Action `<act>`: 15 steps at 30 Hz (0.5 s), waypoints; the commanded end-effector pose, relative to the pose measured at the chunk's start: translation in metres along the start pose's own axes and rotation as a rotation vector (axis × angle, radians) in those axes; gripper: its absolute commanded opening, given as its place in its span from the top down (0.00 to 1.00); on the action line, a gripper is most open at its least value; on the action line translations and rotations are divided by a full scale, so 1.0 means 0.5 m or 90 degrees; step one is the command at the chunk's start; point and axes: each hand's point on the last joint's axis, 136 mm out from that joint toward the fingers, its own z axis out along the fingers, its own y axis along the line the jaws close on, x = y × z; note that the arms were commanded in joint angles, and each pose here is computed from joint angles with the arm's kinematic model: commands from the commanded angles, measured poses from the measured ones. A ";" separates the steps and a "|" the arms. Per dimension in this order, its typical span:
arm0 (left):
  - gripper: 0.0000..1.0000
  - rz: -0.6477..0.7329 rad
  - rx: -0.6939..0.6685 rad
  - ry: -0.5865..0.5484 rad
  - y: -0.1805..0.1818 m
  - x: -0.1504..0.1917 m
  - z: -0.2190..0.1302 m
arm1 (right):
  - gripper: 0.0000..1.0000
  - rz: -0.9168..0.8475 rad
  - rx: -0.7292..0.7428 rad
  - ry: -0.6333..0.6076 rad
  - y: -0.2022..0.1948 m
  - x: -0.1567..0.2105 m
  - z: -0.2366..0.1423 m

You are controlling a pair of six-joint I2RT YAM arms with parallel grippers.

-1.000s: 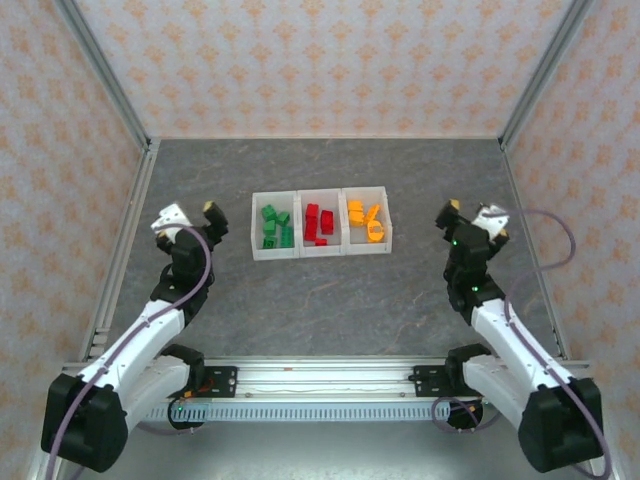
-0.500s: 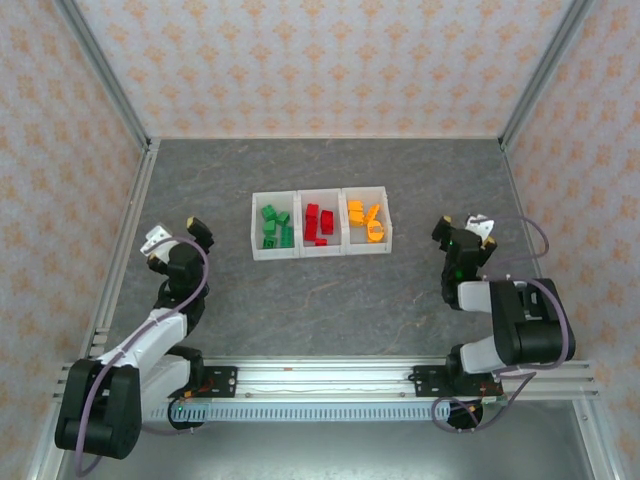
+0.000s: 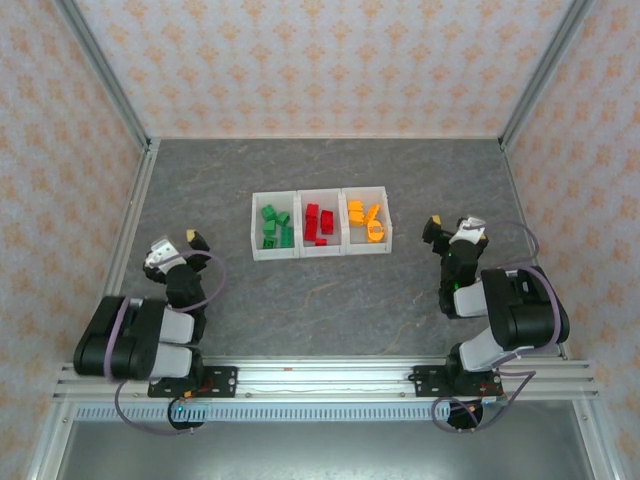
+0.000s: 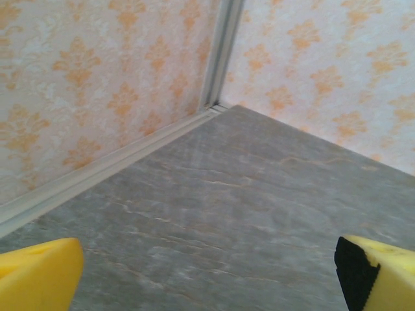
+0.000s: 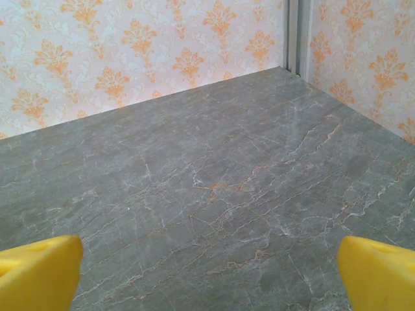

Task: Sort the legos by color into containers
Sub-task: Reset both arms

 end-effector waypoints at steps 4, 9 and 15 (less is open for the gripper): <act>0.01 0.006 0.236 -0.090 -0.122 -0.067 -0.007 | 0.00 -0.003 -0.008 -0.034 0.007 -0.029 0.000; 0.01 0.074 0.230 -0.006 -0.170 -0.022 0.047 | 0.00 -0.003 -0.008 -0.033 0.007 -0.028 -0.001; 0.01 0.064 0.124 -0.028 -0.125 -0.030 0.039 | 0.00 -0.002 -0.008 -0.034 0.007 -0.030 0.000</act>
